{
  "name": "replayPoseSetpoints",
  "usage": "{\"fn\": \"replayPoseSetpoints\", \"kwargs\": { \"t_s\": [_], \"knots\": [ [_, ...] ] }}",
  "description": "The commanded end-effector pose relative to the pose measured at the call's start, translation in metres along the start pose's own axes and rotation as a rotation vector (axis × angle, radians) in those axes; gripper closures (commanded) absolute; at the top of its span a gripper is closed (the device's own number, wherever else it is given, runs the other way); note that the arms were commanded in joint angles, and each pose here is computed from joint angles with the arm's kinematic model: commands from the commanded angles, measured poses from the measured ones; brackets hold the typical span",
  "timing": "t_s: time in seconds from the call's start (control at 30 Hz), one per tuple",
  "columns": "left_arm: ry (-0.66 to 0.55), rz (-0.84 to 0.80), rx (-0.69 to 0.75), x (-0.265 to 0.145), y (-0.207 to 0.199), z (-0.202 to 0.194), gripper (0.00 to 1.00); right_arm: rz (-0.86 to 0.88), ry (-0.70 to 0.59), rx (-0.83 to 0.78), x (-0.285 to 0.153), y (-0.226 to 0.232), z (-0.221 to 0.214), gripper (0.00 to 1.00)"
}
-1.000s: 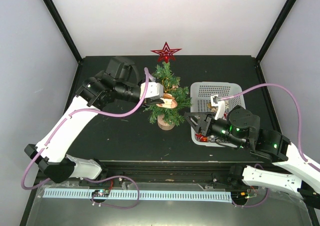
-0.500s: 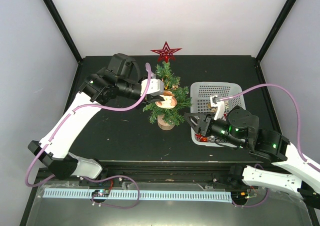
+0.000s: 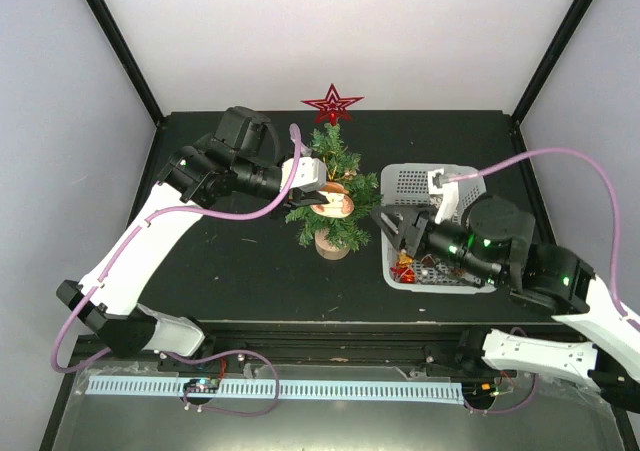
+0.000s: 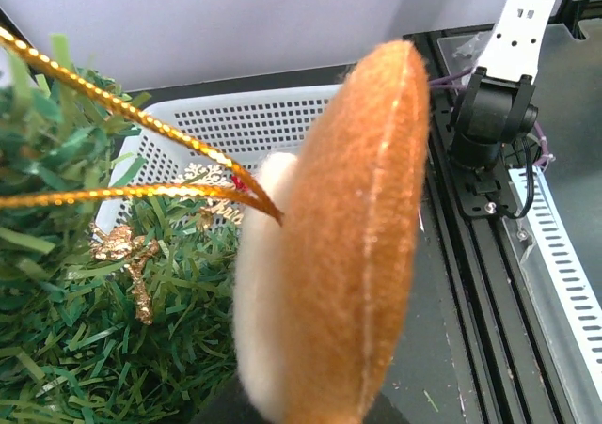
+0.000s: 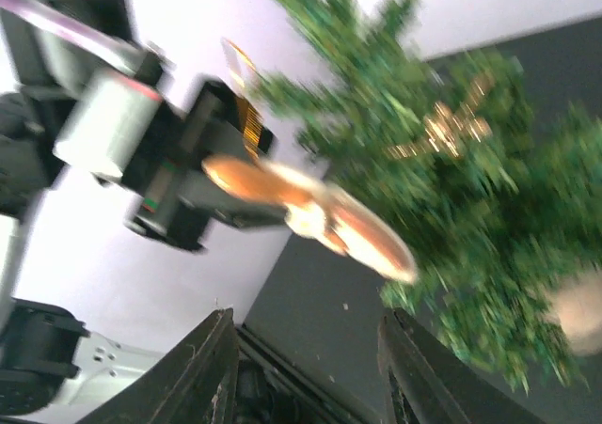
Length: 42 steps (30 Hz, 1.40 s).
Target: Decorate the small christmas tree
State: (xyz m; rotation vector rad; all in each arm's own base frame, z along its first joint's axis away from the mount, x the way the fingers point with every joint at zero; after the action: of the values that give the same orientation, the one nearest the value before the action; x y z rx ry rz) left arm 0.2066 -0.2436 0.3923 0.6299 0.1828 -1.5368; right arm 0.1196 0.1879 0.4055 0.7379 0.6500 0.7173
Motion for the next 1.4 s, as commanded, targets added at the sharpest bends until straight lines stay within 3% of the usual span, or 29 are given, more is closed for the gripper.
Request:
{"fn": "replayPoseSetpoints", "kwargs": {
  "t_s": [0.0,0.17,0.5,1.37],
  "knots": [
    [-0.028,-0.009,0.014,-0.006,0.0,0.009,0.98,0.007,-0.073,-0.122,-0.001,0.036,0.034,0.57],
    [-0.032,-0.019,0.009,-0.006,-0.001,0.01,0.98,-0.014,-0.075,-0.173,0.023,0.058,0.057,0.51],
    [-0.033,-0.023,0.012,-0.007,-0.001,0.01,0.98,-0.086,0.019,-0.183,0.066,0.05,0.065,0.5],
    [-0.047,-0.057,0.007,-0.002,0.003,0.007,0.98,-0.131,0.033,-0.164,0.087,0.035,0.08,0.51]
  ]
}}
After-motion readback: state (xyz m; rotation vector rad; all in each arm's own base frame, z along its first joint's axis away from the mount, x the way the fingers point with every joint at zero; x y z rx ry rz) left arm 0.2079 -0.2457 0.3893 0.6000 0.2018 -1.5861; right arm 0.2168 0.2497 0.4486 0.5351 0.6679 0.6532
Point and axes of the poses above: each gripper's point midway between its finger pads, its own x axis out along the fingers, its own y axis along the line the jaws close on, z = x × y, the point moved 5 cm from there along -x, back along the fingers, and after that the axes turned 9 degrees about x, right-handed, at the moved point
